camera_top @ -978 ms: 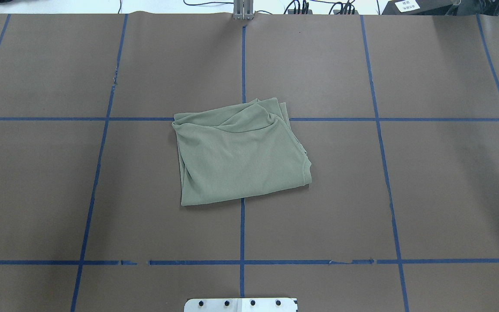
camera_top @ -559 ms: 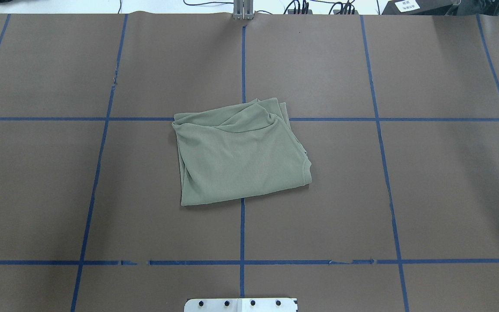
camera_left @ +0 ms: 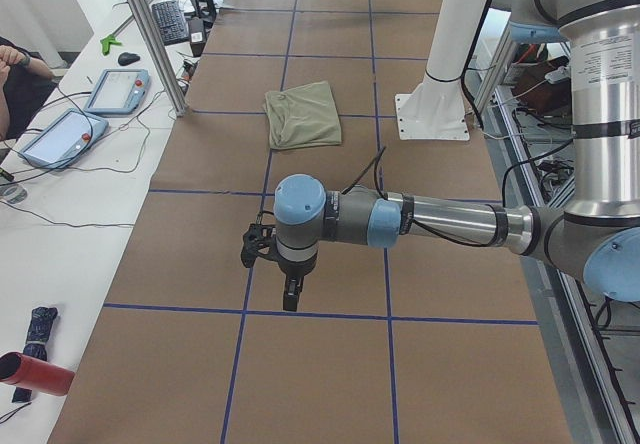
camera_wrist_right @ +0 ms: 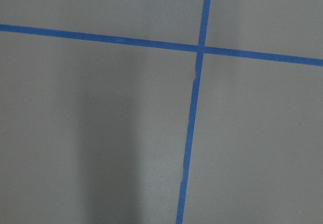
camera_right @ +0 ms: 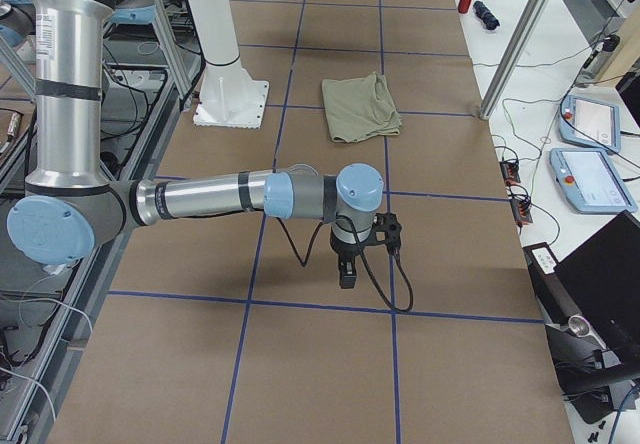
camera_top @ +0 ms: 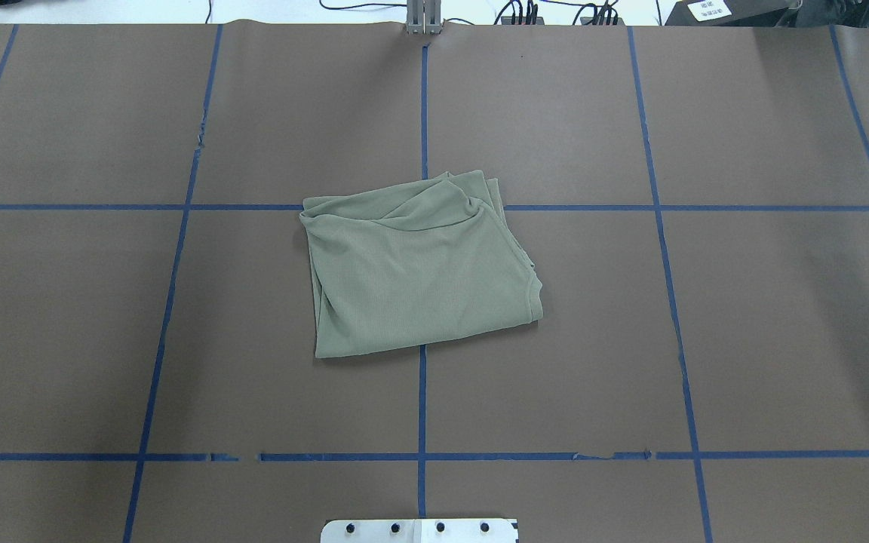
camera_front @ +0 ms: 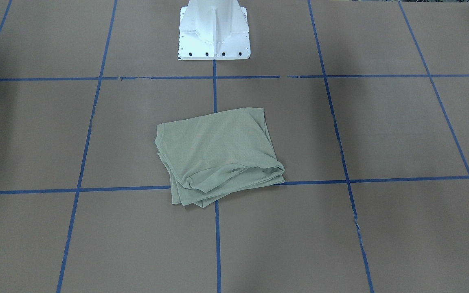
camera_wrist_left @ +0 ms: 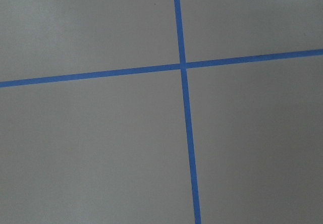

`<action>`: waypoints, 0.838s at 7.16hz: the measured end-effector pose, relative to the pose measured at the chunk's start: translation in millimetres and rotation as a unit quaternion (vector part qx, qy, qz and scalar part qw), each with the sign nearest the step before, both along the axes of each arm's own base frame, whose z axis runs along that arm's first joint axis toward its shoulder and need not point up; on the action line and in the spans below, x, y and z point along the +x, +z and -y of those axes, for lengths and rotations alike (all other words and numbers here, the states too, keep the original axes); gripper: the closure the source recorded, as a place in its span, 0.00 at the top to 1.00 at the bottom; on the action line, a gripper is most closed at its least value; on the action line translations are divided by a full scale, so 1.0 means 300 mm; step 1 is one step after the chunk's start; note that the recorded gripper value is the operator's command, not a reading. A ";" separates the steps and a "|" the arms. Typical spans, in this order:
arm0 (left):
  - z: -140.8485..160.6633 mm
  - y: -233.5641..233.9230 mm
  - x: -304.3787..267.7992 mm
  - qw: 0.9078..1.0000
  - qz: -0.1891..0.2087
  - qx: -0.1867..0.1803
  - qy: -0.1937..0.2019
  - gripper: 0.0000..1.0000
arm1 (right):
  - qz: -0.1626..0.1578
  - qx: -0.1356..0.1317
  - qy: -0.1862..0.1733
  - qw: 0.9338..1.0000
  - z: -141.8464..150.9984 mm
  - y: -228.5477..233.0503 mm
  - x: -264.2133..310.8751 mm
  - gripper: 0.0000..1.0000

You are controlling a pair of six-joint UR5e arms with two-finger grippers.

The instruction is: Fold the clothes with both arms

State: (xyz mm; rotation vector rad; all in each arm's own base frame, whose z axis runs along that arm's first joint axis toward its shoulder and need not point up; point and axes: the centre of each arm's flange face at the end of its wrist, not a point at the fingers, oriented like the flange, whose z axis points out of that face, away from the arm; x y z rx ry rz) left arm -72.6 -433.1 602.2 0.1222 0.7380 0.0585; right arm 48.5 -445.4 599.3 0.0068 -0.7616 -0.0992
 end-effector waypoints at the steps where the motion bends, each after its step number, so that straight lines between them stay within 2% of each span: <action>1: -0.001 -0.002 0.001 1.000 0.000 0.000 0.000 1.00 | 0.000 -0.002 0.010 1.000 -0.029 0.003 0.030 1.00; 3: -0.002 -0.011 0.002 1.000 0.000 0.002 0.001 1.00 | 0.000 -0.005 0.024 1.000 -0.063 0.005 0.067 1.00; 6: -0.006 -0.012 0.002 1.000 0.000 0.002 0.001 1.00 | -0.001 -0.006 0.027 1.000 -0.072 0.006 0.074 1.00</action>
